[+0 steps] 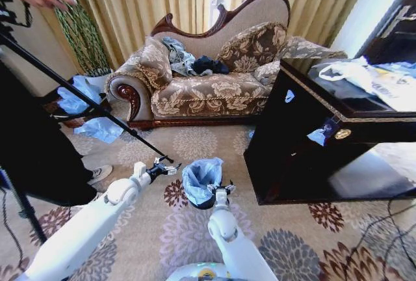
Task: Place a garbage bag over the trash bin.
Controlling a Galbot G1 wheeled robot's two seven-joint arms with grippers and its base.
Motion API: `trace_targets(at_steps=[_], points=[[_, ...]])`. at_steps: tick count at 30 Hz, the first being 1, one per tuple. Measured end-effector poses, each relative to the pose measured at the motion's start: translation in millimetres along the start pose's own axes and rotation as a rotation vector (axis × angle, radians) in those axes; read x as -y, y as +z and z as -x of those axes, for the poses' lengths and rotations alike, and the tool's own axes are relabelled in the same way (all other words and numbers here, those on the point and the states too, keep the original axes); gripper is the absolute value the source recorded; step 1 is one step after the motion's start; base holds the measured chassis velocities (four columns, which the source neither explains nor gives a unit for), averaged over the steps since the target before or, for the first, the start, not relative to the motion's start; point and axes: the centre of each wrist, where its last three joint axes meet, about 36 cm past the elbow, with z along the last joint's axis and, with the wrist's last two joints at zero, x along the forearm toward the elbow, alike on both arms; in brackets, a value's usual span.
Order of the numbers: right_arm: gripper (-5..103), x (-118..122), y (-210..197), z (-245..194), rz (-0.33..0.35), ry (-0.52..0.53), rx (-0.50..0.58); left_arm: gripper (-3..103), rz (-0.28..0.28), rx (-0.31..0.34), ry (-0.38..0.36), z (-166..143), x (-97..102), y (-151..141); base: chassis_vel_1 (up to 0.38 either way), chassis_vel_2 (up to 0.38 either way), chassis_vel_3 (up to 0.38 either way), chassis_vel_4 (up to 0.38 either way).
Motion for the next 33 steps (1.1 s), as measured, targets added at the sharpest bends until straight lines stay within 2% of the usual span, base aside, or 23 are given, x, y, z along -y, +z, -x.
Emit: trace_targets(at_steps=[10, 17, 19, 21, 23, 24, 26, 27, 29, 30, 31, 33], points=[[100, -4.5, 4.8, -2.4, -0.035, 0.049, -0.001, 99, -0.034, 0.011, -0.010, 0.2, -5.9, -0.3, 0.000, 0.000, 0.000, 0.000], [100, -10.9, -0.7, -1.9, -0.037, -0.001, 0.015, 99, -0.038, 0.015, -0.012, 2.3, -9.3, -3.5, 0.000, 0.000, 0.000, 0.000], [100, -19.2, -12.3, 3.0, -0.055, -0.070, 0.059, 99, -0.037, 0.011, -0.013, 0.3, -11.7, -3.9, 0.000, 0.000, 0.000, 0.000], [100, -11.3, -16.6, 11.1, -0.074, -0.082, 0.082, 99, -0.032, 0.013, -0.019, -1.8, -14.8, -5.7, 0.000, 0.000, 0.000, 0.000], [100, 17.8, -35.4, 30.5, -0.107, -0.162, 0.144, 99, -0.038, 0.009, -0.018, -3.7, -15.3, -3.7, 0.000, 0.000, 0.000, 0.000], [100, 17.8, -35.4, 30.5, -0.107, -0.162, 0.144, 99, -0.038, 0.009, -0.018, -3.7, -15.3, -3.7, 0.000, 0.000, 0.000, 0.000], [100, 45.4, -42.9, 44.3, -0.118, -0.263, 0.194, 99, -0.042, 0.015, -0.020, -3.4, -15.3, -4.6, 0.000, 0.000, 0.000, 0.000], [100, 45.4, -42.9, 44.3, -0.118, -0.263, 0.194, 99, -0.042, 0.015, -0.020, -3.4, -15.3, -4.6, 0.000, 0.000, 0.000, 0.000], [100, 61.4, -43.0, 46.7, -0.119, -0.359, 0.222, 99, -0.047, 0.017, -0.018, -2.3, -13.8, -4.2, 0.000, 0.000, 0.000, 0.000], [100, 66.7, -41.0, 40.6, -0.121, -0.442, 0.229, 99, -0.047, 0.020, -0.018, -1.9, -14.0, -5.0, 0.000, 0.000, 0.000, 0.000], [100, 66.7, -41.0, 40.6, -0.121, -0.442, 0.229, 99, -0.047, 0.020, -0.018, -1.9, -14.0, -5.0, 0.000, 0.000, 0.000, 0.000], [100, 73.2, -31.4, 27.9, -0.182, -0.533, 0.213, 99, -0.049, 0.019, -0.020, -1.6, -14.7, -4.6, 0.000, 0.000, 0.000, 0.000]])
